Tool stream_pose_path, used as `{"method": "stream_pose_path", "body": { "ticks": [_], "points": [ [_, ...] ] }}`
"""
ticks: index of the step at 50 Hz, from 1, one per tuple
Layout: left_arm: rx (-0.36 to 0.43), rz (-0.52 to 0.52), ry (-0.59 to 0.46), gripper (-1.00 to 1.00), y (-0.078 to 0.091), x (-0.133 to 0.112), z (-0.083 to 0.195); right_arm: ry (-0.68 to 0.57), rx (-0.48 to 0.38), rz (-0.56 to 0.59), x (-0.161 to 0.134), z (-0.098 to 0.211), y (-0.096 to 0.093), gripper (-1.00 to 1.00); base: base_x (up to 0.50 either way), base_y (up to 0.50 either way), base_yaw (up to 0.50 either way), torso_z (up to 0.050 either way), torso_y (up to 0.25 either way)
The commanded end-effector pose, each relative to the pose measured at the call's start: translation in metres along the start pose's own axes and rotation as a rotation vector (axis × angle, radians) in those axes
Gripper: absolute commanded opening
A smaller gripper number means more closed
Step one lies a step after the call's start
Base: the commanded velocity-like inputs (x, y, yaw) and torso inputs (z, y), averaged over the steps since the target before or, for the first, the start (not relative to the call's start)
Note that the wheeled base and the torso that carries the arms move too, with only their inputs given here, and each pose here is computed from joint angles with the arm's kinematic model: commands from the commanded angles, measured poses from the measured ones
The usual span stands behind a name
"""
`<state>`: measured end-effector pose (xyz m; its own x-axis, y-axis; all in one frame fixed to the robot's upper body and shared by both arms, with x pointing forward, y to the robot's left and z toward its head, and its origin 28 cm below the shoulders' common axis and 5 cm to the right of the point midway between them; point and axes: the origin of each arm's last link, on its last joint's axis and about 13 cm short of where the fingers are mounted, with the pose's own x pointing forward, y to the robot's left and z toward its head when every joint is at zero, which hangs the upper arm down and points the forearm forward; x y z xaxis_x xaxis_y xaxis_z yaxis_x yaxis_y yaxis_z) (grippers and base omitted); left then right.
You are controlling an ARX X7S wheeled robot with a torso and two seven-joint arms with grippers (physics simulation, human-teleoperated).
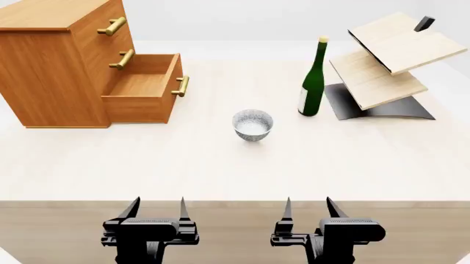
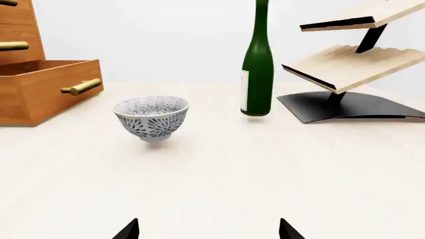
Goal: Put the bowl on top of the cabinet.
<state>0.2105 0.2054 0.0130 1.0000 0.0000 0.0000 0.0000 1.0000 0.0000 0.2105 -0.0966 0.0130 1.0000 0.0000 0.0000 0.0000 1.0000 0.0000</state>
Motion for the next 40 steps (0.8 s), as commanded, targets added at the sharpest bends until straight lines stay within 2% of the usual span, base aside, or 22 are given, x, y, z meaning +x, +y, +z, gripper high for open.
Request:
{"method": "stream_pose_path", "body": {
  "ticks": [1,23,34,40],
  "points": [
    [0.003,-0.002,0.001,1.0,0.0,0.0,0.001,0.007,0.001,0.0,0.0,0.0,0.001,1.0,0.0,0.0,0.0,0.0,0.0],
    [0.023,-0.014,-0.012,1.0,0.0,-0.006,0.011,0.004,0.018,0.009,-0.002,0.001,0.002,1.0,0.0,0.0,0.0,0.0,0.0],
    [0.054,-0.009,-0.037,1.0,0.005,-0.012,0.038,-0.029,0.004,0.016,-0.007,0.027,0.002,1.0,0.0,0.0,0.0,0.0,0.0],
    [0.056,0.007,-0.064,1.0,0.01,-0.018,0.059,-0.057,-0.003,0.021,-0.014,0.051,0.003,1.0,0.0,0.0,0.0,0.0,0.0]
  ]
}}
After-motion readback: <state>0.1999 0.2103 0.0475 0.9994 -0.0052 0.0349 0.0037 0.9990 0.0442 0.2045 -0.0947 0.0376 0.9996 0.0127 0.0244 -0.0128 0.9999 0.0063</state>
